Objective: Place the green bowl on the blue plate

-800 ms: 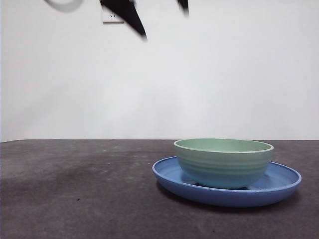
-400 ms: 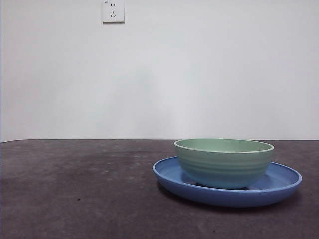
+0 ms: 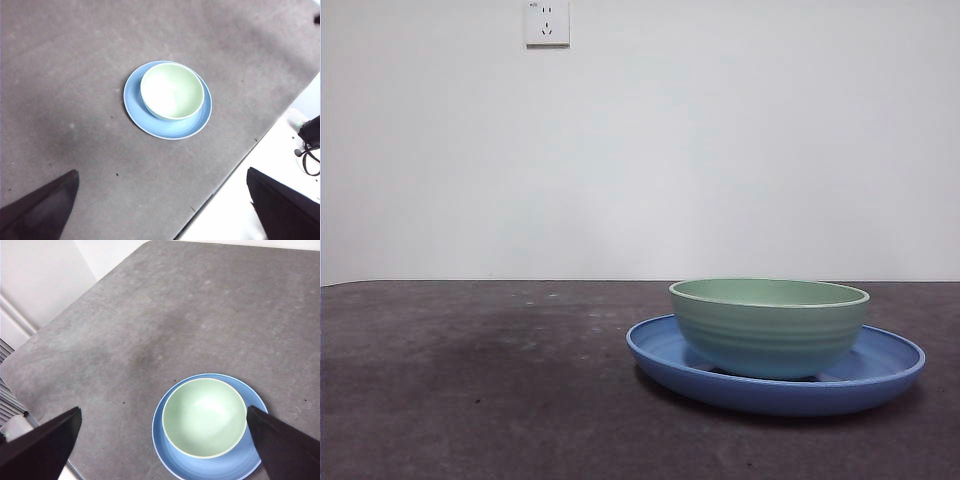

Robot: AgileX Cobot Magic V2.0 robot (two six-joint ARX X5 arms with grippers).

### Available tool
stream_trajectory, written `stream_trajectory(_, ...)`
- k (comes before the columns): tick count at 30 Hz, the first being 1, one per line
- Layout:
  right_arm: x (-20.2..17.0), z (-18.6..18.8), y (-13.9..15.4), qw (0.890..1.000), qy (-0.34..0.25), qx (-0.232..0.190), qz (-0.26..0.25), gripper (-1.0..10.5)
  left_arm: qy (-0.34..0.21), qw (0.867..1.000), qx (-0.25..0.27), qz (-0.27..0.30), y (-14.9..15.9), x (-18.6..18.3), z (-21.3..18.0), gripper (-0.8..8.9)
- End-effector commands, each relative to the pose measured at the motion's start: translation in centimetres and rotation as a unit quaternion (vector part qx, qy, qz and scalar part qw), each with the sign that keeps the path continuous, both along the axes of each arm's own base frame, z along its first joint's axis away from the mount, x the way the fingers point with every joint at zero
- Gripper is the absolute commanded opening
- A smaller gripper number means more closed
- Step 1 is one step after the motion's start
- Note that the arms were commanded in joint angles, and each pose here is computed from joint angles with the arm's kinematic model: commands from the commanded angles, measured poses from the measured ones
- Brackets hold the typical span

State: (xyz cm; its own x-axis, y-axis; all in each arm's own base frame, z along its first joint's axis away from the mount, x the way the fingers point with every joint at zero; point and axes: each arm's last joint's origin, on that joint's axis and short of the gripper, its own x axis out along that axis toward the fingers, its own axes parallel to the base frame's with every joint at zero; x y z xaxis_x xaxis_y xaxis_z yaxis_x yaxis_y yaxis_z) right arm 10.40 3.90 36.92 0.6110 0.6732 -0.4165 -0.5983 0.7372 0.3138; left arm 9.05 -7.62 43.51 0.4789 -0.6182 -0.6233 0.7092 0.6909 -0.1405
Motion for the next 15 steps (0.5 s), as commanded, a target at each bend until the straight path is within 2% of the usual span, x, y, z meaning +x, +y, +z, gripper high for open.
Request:
stream_trajectory(1,-0.1,0.5,0.0,1.0,-0.005,0.005,0.0,6.1,-0.025,1.0,-0.017,-0.002,1.0,-1.4,-1.0,5.44)
stream_trajectory(7,-0.1,0.5,0.0,1.0,-0.002,0.003,0.001,6.1,-0.054,0.998,-0.039,-0.002,2.9,-3.9,-3.8,5.43)
stream_trajectory(15,-0.2,0.4,0.0,1.0,0.002,0.002,0.001,6.1,-0.044,0.998,-0.033,-0.001,4.0,-5.3,-6.7,5.33)
